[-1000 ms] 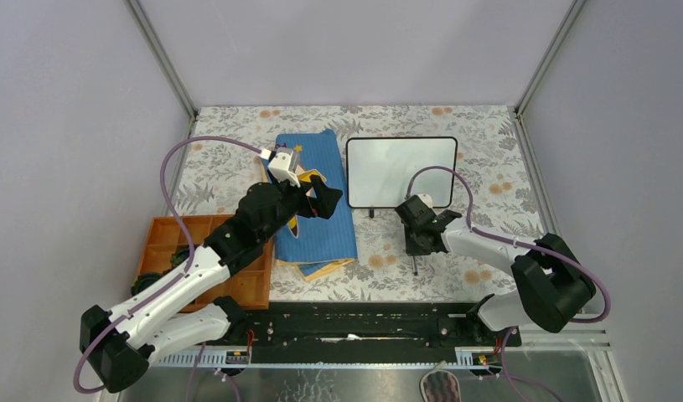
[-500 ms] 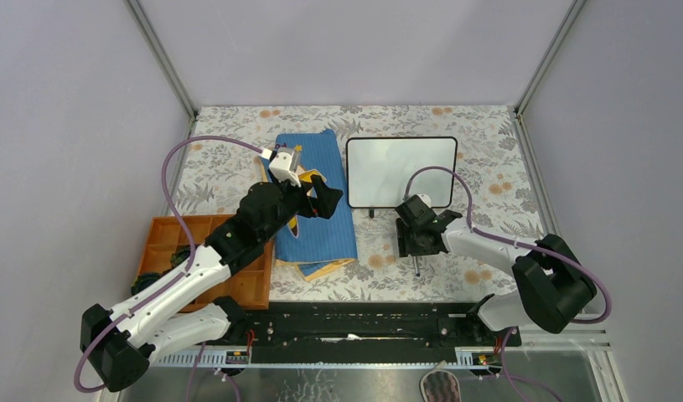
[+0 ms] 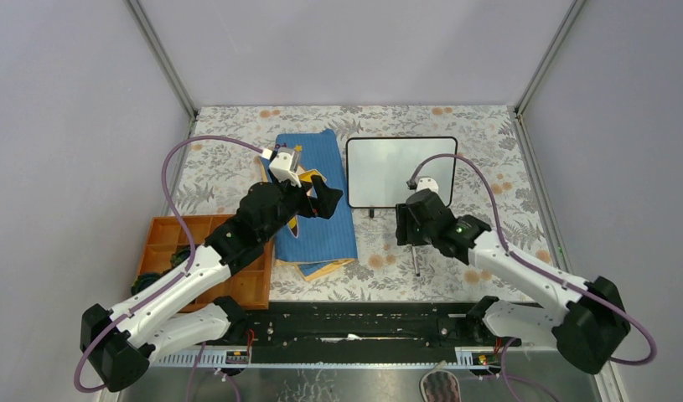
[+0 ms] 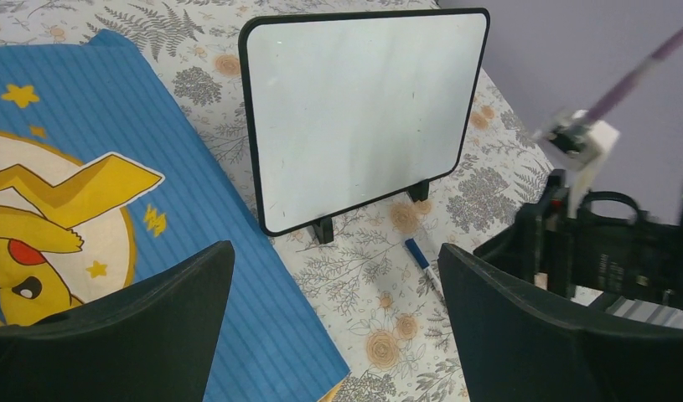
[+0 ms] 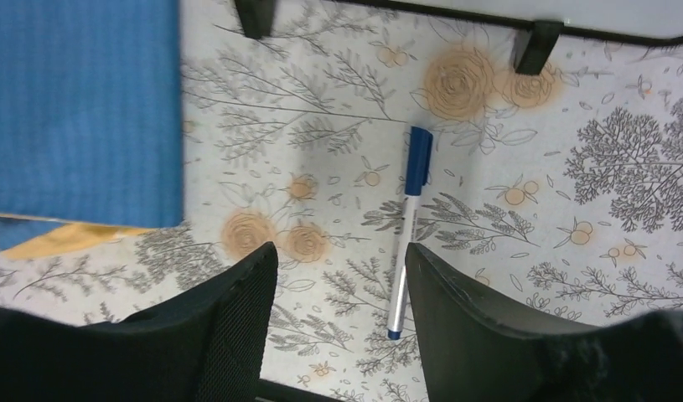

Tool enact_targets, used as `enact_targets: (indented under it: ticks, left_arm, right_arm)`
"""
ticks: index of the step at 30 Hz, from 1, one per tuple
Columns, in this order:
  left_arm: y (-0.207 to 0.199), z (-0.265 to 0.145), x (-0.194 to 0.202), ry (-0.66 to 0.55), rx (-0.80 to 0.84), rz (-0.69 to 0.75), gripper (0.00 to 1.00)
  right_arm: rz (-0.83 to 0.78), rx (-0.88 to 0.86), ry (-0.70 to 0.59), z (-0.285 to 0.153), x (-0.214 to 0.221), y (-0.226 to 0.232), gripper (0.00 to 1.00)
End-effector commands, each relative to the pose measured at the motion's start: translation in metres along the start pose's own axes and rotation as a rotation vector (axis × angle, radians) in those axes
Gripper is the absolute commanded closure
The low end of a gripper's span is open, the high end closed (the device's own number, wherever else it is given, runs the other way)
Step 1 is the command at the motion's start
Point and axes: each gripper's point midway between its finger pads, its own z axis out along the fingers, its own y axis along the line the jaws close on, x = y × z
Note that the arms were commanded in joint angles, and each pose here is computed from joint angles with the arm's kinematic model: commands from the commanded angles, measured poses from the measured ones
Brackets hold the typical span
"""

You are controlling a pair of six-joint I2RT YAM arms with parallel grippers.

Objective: Write a sentence on the whiteboard
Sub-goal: Move the whiteboard marker to the center of the board, then open the whiteboard marker at the center of the board.

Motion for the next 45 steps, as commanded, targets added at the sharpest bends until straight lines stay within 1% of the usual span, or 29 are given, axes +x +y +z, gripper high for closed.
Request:
enact_targets:
  ticks: [1, 3, 4, 6, 8, 11, 14, 17, 19, 21, 26, 35, 45]
  left_arm:
    - [-0.005, -0.003, -0.022, -0.059, 0.006, 0.02, 0.01]
    - [-0.005, -0.003, -0.022, -0.062, 0.002, 0.023, 0.01]
    - [-0.003, -0.002, -0.022, -0.062, -0.004, 0.023, 0.01]
    - [-0.002, -0.003, -0.023, -0.068, -0.012, 0.024, 0.01]
    - [0.0, -0.003, -0.024, -0.072, -0.021, 0.025, 0.01]
    - [0.001, -0.003, -0.023, -0.07, -0.025, 0.026, 0.01]
    - [0.001, -0.001, -0.021, -0.064, -0.026, 0.027, 0.01]
    - [0.001, 0.001, -0.021, -0.06, -0.027, 0.026, 0.01]
    - [0.001, 0.001, -0.02, -0.059, -0.027, 0.028, 0.01]
    - [0.002, 0.001, -0.02, -0.059, -0.029, 0.028, 0.01]
    - [0.001, 0.001, -0.019, -0.056, -0.029, 0.027, 0.01]
    - [0.001, 0.003, -0.016, -0.046, -0.027, 0.027, 0.01]
    - [0.001, 0.006, -0.013, -0.033, -0.024, 0.026, 0.01]
  right_arm:
    - [-0.045, 0.016, -0.223, -0.026, -0.041, 0.01, 0.38]
    - [0.01, 0.137, -0.321, -0.03, -0.05, -0.01, 0.39]
    - [0.031, 0.166, -0.358, -0.03, -0.053, -0.016, 0.39]
    - [0.061, 0.165, -0.396, -0.025, -0.05, -0.02, 0.37]
    - [0.063, 0.102, -0.347, -0.02, -0.041, -0.008, 0.35]
    - [0.015, 0.045, -0.192, -0.009, -0.014, 0.005, 0.34]
    - [-0.002, 0.049, -0.088, 0.005, 0.013, 0.004, 0.38]
    - [-0.015, 0.094, -0.016, 0.014, 0.031, -0.005, 0.45]
    - [-0.023, 0.131, 0.017, 0.017, 0.038, -0.011, 0.48]
    - [-0.033, 0.154, 0.036, 0.021, 0.042, -0.014, 0.5]
    - [-0.035, 0.171, 0.062, 0.029, 0.046, -0.019, 0.51]
    - [0.008, 0.109, 0.123, 0.043, 0.059, -0.021, 0.55]
    - [0.038, 0.108, 0.164, 0.049, 0.067, -0.021, 0.61]
